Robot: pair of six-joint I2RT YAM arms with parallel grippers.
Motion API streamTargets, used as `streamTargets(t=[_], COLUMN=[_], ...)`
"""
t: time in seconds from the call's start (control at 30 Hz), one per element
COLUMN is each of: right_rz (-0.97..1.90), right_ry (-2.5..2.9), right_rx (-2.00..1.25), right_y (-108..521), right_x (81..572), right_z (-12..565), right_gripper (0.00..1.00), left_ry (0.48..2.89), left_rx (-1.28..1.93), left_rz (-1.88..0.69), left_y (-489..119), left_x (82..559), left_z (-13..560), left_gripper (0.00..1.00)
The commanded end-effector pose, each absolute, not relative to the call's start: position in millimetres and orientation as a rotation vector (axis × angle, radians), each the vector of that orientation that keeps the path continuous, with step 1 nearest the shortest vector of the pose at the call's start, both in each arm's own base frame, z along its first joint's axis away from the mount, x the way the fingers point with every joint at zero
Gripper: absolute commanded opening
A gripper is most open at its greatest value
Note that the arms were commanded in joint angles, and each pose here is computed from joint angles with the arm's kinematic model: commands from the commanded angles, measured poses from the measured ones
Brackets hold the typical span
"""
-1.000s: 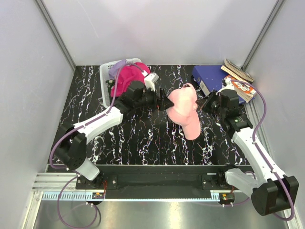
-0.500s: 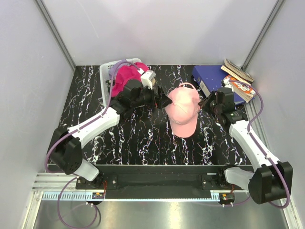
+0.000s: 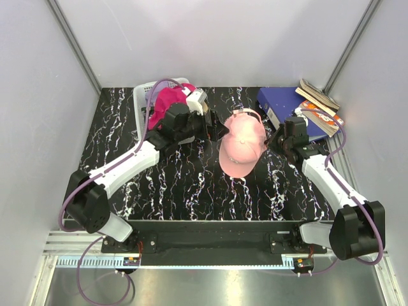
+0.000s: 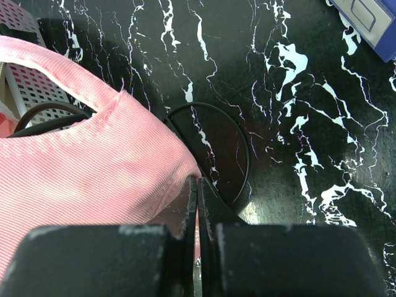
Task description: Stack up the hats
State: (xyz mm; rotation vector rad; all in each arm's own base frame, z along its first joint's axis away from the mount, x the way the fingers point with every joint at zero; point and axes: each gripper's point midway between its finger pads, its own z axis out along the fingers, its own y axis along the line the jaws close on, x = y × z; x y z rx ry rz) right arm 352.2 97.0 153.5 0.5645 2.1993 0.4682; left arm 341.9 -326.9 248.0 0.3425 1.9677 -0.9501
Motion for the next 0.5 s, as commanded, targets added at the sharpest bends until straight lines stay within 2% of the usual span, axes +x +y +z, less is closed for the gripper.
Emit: streamTargets(t=[0.0, 0.1, 0.23, 0.47], right_rz=[0.454, 0.478, 0.498, 0.504], right_ry=[2.144, 2.102, 2.046, 2.062], right_rx=[0.584, 0.582, 0.596, 0.597], right_y=[92, 92, 91, 94], right_x=[360, 360, 360, 368], right_z=[169, 186, 208, 206], right_gripper=[0.00, 0.00, 0.00, 0.00], left_ry=[1.858, 1.839, 1.841, 1.863], left_rx=[0.332, 0.385, 0.472, 0.518], left_rz=[-0.930, -0.978, -1.104, -1.177], left_y=[-325, -332, -349, -366], left_x=[350, 344, 329, 323], left_z=[288, 292, 288, 284], left_gripper=[0.97, 0.96, 0.90, 0.80])
